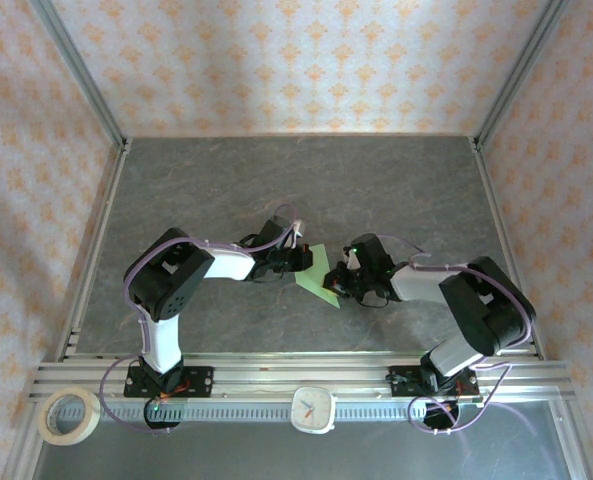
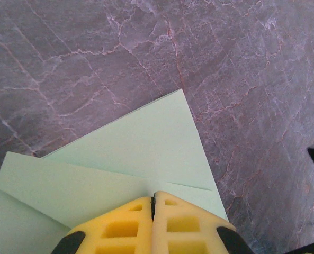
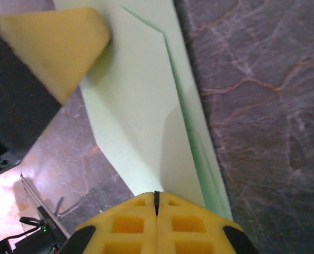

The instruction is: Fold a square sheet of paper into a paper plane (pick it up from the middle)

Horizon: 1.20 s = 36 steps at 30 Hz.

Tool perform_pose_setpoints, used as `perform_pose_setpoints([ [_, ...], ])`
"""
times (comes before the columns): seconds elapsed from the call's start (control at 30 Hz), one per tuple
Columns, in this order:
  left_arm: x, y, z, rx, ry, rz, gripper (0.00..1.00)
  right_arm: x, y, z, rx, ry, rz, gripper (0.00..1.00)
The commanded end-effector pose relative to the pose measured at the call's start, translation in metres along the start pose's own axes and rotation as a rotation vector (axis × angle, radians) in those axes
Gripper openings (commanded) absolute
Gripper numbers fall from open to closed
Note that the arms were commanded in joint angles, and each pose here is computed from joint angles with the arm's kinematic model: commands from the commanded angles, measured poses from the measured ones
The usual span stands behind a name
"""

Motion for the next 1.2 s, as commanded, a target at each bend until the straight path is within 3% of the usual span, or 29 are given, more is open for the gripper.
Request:
perform_pose_setpoints([
  [0.0,-0.010,0.027,0.039,0.037,0.147,-0.116,0.00,-0.005,-0.019,0.002,-0.004,0.000,0.034,0.00],
  [0.17,-0.009,0.026,0.035,0.026,0.145,-0.121,0.00,-0.006,-0.048,0.011,-0.036,-0.001,0.100,0.00],
  [0.37,-0.004,0.018,0.007,-0.005,0.109,-0.120,0.00,-0.005,-0.053,0.012,-0.039,-0.006,0.111,0.00],
  [0.57,0.020,-0.005,-0.020,-0.016,0.004,-0.051,0.14,-0.007,-0.056,0.011,-0.048,-0.014,0.125,0.00],
  [0.73,0.031,-0.021,-0.022,-0.013,-0.037,0.033,0.13,-0.008,-0.057,0.011,-0.053,-0.013,0.137,0.00],
  [0.87,0.023,-0.030,-0.011,-0.033,-0.001,0.096,0.07,-0.008,-0.058,0.010,-0.055,-0.014,0.143,0.00],
  [1.17,0.000,-0.006,0.012,-0.036,0.104,0.047,0.03,-0.007,-0.060,0.011,-0.053,-0.012,0.154,0.00],
])
Point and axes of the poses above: each hand's point on the last joint's axis, 136 mm out from that joint toward the fingers, its own x axis back along the fingers, its own y axis along the line the jaws close on, z = x × y, the point moved 8 cm from there along x, back along the fingers, and after that the axes turned 15 degrees about -x, right-handed, at the moved point
